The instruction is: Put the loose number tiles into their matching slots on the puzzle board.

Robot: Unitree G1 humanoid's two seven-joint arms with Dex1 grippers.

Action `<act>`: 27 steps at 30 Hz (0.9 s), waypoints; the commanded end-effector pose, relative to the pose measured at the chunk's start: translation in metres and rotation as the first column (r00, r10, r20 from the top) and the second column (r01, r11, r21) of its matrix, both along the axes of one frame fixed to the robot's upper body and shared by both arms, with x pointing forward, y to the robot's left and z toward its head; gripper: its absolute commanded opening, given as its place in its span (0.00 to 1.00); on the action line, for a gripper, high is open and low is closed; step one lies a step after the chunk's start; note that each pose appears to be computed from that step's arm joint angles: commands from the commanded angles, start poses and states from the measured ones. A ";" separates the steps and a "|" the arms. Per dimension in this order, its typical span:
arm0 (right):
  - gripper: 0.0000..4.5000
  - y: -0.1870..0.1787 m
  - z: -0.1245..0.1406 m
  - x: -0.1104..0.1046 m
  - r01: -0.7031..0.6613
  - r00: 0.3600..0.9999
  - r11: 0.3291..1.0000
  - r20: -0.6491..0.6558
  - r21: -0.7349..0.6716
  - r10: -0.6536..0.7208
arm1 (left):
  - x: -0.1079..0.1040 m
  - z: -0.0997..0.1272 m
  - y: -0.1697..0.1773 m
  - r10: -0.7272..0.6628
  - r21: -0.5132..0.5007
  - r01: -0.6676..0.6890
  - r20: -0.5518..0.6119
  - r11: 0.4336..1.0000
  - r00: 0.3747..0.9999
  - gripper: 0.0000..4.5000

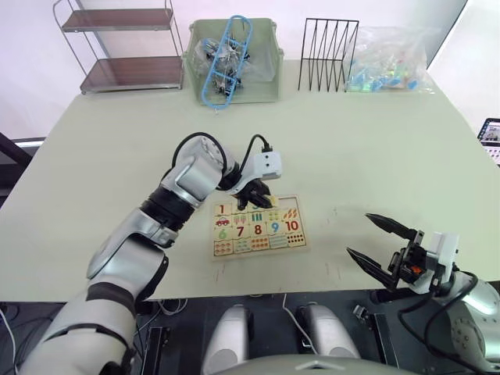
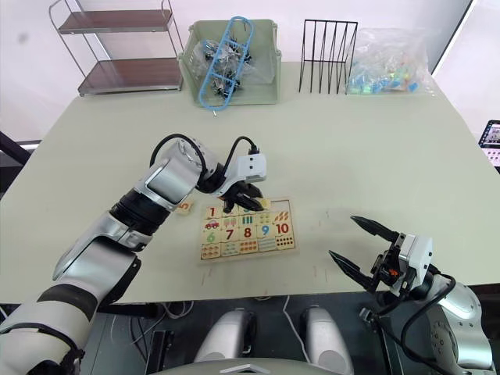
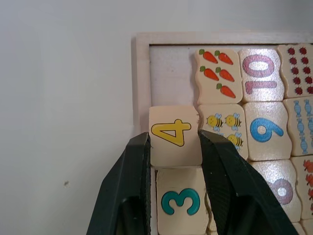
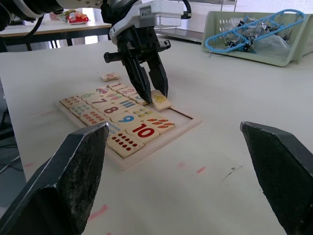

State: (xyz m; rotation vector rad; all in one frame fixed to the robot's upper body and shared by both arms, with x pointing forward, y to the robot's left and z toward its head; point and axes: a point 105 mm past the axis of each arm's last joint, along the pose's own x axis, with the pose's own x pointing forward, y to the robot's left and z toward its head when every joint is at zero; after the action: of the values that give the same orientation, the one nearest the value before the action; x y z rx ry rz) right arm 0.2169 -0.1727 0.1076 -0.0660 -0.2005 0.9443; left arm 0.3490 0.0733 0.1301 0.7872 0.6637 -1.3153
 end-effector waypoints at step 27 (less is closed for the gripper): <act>1.00 0.007 0.007 0.002 -0.007 0.998 1.000 0.062 0.014 0.007 | 0.003 0.005 -0.007 -0.038 0.046 0.036 0.061 0.998 0.997 0.22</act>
State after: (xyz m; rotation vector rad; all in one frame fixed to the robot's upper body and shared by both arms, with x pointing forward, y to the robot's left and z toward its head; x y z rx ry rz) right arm 0.2188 -0.1652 0.1095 -0.0745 -0.2357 0.9567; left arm 0.3507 0.0701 0.1270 0.8408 0.6661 -1.3077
